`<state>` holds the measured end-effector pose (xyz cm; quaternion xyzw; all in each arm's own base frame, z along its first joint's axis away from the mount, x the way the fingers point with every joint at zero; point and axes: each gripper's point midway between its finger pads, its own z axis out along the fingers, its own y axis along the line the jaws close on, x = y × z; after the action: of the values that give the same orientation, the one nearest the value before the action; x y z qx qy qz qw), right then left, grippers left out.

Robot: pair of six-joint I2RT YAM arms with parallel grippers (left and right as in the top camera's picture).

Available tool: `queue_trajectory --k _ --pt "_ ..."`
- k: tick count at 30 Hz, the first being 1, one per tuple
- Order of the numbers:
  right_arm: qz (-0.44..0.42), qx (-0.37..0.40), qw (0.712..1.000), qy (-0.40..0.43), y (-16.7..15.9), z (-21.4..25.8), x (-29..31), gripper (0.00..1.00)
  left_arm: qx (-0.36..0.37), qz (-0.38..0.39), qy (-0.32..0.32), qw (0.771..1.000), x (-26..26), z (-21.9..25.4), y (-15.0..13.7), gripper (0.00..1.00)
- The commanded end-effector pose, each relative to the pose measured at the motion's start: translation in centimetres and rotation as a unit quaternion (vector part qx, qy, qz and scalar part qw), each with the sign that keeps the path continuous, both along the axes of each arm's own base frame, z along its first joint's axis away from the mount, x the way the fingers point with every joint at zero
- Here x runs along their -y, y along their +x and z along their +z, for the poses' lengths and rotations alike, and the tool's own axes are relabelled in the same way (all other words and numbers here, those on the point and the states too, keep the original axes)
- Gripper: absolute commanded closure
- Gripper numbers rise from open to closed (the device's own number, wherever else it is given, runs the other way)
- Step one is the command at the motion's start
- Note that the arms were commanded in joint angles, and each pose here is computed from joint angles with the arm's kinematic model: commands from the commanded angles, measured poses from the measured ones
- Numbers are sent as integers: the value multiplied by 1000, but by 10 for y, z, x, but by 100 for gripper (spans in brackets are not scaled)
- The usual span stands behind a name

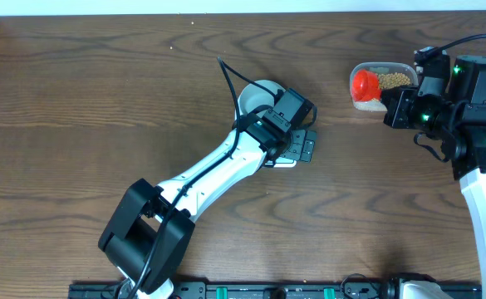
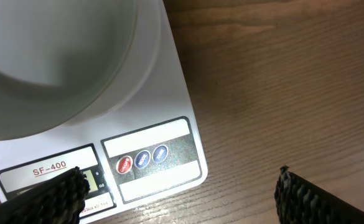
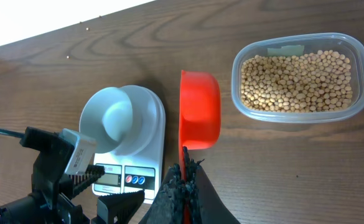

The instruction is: Scoop item into bowl and weigh 50g on scale

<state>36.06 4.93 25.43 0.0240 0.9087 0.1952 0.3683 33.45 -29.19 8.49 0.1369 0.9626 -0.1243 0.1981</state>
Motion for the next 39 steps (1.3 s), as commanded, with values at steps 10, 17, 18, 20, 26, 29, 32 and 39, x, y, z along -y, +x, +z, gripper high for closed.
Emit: queue_trajectory --k 10,17,18,20,26,29,32,39 --pt "5 8 1000 -4 1 5 1 99 2 3 2 1000 -3 0 1 2" --pt "5 8 1000 -4 1 5 1 99 2 3 2 1000 -3 0 1 2" --pt "5 8 1000 -5 1 5 1 99 2 3 2 1000 -3 0 1 2" --pt "7 9 1000 -7 1 5 1 99 2 3 2 1000 -3 0 1 2" --pt "7 8 1000 -7 1 5 0 99 2 3 3 1000 -3 0 1 2" --pt "8 8 1000 -8 1 4 0 99 2 3 2 1000 -3 0 1 2" --pt "8 8 1000 -8 1 4 0 99 2 3 2 1000 -3 0 1 2" --pt "11 9 1000 -10 0 4 0 99 2 3 2 1000 -3 0 1 2"
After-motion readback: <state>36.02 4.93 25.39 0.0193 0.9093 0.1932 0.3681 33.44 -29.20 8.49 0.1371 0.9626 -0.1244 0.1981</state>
